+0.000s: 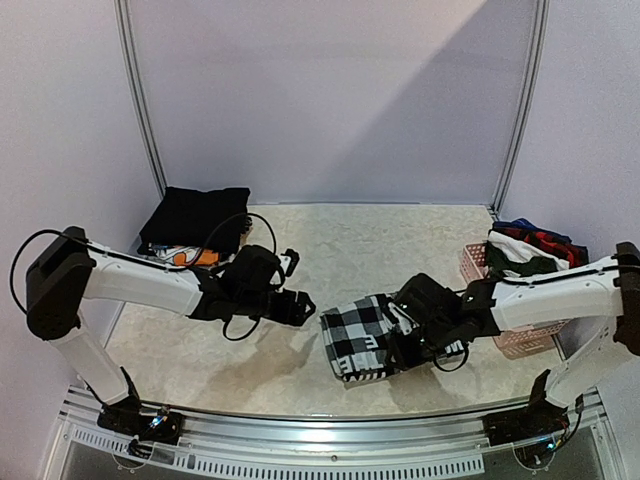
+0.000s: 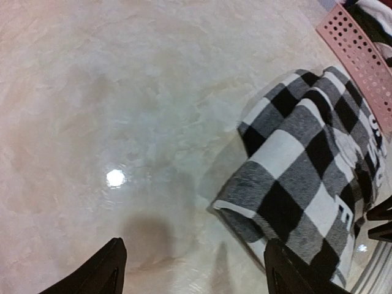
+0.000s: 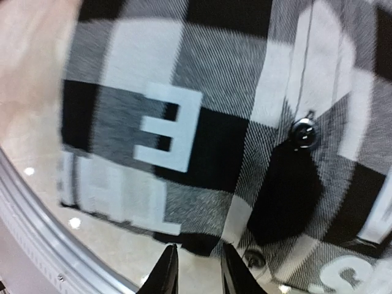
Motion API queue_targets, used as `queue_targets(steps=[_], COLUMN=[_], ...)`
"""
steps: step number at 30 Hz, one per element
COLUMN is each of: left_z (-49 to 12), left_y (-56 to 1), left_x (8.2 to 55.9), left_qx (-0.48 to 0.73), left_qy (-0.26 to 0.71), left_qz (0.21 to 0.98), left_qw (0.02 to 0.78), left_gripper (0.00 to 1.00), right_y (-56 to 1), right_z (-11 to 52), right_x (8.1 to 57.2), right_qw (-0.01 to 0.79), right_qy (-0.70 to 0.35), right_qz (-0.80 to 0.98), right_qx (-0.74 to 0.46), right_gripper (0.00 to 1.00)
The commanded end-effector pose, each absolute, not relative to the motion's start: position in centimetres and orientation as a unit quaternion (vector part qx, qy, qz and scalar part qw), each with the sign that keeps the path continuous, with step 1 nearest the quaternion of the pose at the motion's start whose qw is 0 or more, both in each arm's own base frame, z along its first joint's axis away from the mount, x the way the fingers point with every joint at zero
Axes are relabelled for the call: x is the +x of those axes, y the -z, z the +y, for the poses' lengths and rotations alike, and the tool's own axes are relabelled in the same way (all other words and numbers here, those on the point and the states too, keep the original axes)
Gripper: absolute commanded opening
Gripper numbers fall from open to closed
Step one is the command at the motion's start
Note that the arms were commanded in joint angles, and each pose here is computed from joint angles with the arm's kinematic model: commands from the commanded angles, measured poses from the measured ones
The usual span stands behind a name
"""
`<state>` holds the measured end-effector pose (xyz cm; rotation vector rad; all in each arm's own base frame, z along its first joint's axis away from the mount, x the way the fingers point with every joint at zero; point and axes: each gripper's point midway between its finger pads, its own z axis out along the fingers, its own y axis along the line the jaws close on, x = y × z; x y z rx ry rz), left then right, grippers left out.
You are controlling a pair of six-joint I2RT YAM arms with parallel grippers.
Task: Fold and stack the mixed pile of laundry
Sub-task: Pick up the square-folded shirt from the center of the board.
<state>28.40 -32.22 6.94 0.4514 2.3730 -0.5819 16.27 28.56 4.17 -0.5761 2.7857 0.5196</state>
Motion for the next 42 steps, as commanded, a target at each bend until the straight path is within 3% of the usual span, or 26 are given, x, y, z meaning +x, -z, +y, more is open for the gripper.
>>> queue_targets(steps=[1,11,17,26,38,42], left_z=[-35.3,-36.9,-38.0,-40.6,-43.1,-43.3], left_y=[-7.4,-5.3,-3.1,-1.7,-1.1,-1.2], left_x=[26.8,24.3,23.9,22.4,22.4,22.6], left_qx=[0.153,0.079,0.057,0.058,0.041,0.032], left_qy=[0.279,0.34,0.355,0.368,0.402,0.413], left_qz=[0.896,0.893,0.896,0.897,0.891,0.885], left_qw=[0.309,0.285,0.261,0.239,0.208,0.21], left_gripper=[0.79,0.82,0.79,0.74,0.72,0.62], right_y=[-7.3,-8.7,-8.5,-7.9,0.5,2.0], right_z=[28.5,29.3,28.0,18.6,19.0,18.7], right_x=[16.3,17.5,18.4,22.4,21.6,21.1], right_qw=[0.155,0.19,0.213,0.288,0.193,0.178], right_qy=[-0.201,-0.217,-0.186,-0.041,-0.054,-0.044], right_qz=[0.948,0.94,0.945,0.956,0.98,0.983], right_qx=[-0.194,-0.182,-0.162,-0.02,-0.001,-0.003], right_gripper=[0.26,0.28,0.28,0.29,0.27,0.26])
